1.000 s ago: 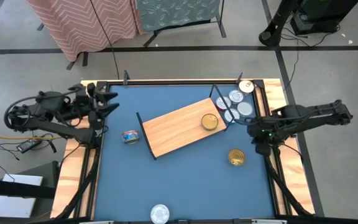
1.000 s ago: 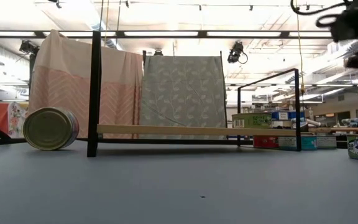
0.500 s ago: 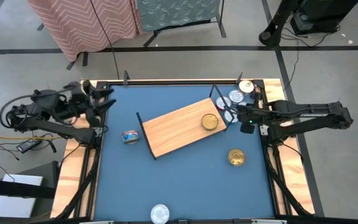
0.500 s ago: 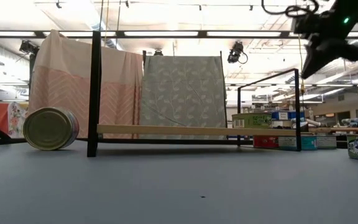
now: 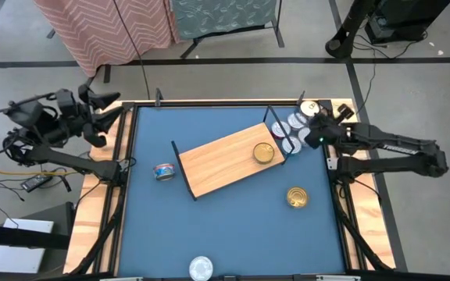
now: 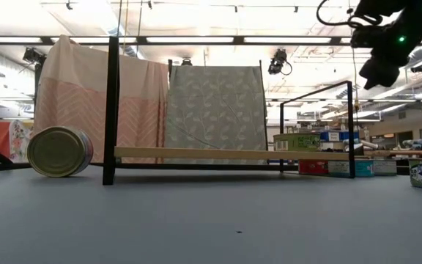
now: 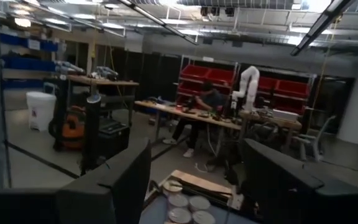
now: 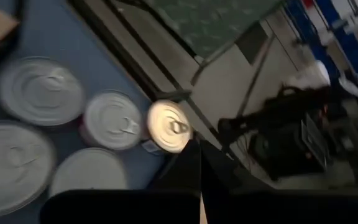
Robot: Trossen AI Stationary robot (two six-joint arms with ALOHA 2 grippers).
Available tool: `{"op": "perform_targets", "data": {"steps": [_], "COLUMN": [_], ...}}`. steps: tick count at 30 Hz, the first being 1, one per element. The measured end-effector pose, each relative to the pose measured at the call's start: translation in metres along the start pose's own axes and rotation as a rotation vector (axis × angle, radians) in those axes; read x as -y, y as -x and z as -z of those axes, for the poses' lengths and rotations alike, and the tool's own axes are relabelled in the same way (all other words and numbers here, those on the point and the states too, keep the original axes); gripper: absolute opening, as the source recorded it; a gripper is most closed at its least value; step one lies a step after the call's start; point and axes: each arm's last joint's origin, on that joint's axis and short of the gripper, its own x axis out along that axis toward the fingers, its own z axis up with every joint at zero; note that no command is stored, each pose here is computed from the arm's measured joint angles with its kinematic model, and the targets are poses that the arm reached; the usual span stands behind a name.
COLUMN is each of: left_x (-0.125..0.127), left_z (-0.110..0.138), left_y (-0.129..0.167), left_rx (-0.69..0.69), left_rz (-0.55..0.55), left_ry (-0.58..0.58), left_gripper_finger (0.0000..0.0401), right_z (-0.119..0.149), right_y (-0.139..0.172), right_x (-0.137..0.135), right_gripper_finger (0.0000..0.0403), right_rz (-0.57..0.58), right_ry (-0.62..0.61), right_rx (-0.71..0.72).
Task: Stack canned seafood by type on shelf
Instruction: Put the green tuna can on the shelf
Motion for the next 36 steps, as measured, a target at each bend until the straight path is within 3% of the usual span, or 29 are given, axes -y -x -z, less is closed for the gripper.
{"op": "perform_targets", "data": {"steps": [4, 9, 14, 23, 31, 36], "left_x": [0.0, -0.001, 0.0, 0.0, 0.0, 0.0], "left_z": [-0.001, -0.001, -0.001, -0.001, -0.001, -0.001], "left_y": [0.001, 0.001, 0.001, 0.001, 0.001, 0.001], "left_rx": [0.003, 0.002, 0.002, 0.002, 0.001, 0.001], "left_rz": [-0.005, -0.006, -0.007, -0.007, -0.006, -0.006], "left_ry": [-0.015, -0.016, -0.036, -0.035, -0.035, -0.035], "left_gripper_finger": [0.0252, 0.0252, 0.0252, 0.0252, 0.0252, 0.0252], "right_z": [0.002, 0.006, 0.008, 0.014, 0.04, 0.057], "right_y": [-0.003, -0.008, -0.014, -0.022, -0.049, -0.058], "right_x": [0.015, 0.027, 0.031, 0.04, 0.017, 0.002], "right_gripper_finger": [0.0005, 0.0005, 0.0005, 0.0005, 0.0005, 0.0005], "right_rz": [0.012, -0.062, -0.188, -0.226, -0.495, -0.51], "right_ry": [-0.134, -0.318, -0.425, -0.598, -0.96, -1.048], "right_rx": [-0.046, -0.088, -0.149, -0.229, -0.31, -0.35]}}
